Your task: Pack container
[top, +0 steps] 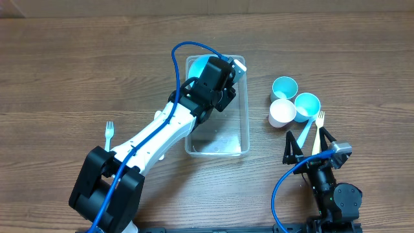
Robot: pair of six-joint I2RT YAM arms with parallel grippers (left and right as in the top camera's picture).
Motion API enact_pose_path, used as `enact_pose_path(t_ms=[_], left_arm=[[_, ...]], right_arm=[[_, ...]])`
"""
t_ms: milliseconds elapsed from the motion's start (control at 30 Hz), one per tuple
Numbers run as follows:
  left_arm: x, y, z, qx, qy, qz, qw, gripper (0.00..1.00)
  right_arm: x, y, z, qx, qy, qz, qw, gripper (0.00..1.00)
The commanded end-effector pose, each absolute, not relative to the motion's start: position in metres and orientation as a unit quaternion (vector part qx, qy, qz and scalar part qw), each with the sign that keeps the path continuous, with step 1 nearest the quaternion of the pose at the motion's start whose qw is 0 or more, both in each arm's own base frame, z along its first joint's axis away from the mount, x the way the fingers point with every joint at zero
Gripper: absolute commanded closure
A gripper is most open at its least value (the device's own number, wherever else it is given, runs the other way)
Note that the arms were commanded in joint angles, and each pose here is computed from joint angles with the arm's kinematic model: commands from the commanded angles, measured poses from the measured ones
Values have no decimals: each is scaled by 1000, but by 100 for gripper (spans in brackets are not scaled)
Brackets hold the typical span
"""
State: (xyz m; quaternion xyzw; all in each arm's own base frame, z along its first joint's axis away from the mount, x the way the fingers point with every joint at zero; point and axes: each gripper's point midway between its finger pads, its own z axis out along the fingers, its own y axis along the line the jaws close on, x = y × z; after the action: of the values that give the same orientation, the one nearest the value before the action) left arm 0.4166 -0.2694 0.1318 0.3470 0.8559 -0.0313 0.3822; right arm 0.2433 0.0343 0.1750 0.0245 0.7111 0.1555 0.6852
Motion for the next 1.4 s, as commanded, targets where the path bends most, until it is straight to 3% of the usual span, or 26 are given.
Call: enact_pose_path(t_ms=[0,200,300,333,367,433,500,600,767,1067,1167,1267,1367], left_arm=[[418,-276,132,355,851,-37,384,41],[429,-274,147,333,848,-36,411,41],[444,-245,181,229,868,7,440,40],[447,-218,200,146,881,28,450,40],[446,-200,212,96,886,37,452,32],[440,-158,238,0,893,30,449,6],[427,-112,251,-83,897,29,433,0],[399,-32,249,-190,903,58,381,0],[371,29,217,-264,922,38,279,0],[370,37,215,-277,920,30,274,0],[370,37,215,-277,920,30,274,0],[370,37,215,-277,920,30,274,0],[370,37,215,-277,920,30,274,0]], right_arm=[[244,34,173,24,710,153,687,0],[244,34,173,25,710,153,687,0],[244,34,173,24,710,153,687,0],[244,34,173,25,710,153,687,0],[244,34,173,25,710,153,687,0],[244,34,173,24,710,153,687,0],[244,34,173,24,710,153,687,0],[244,34,173,24,710,153,687,0],[244,34,173,24,710,153,687,0],[244,34,182,23,697,153,700,0],[236,47,217,-12,658,183,730,0],[222,28,271,39,671,156,724,0],[218,22,301,50,739,123,661,0]])
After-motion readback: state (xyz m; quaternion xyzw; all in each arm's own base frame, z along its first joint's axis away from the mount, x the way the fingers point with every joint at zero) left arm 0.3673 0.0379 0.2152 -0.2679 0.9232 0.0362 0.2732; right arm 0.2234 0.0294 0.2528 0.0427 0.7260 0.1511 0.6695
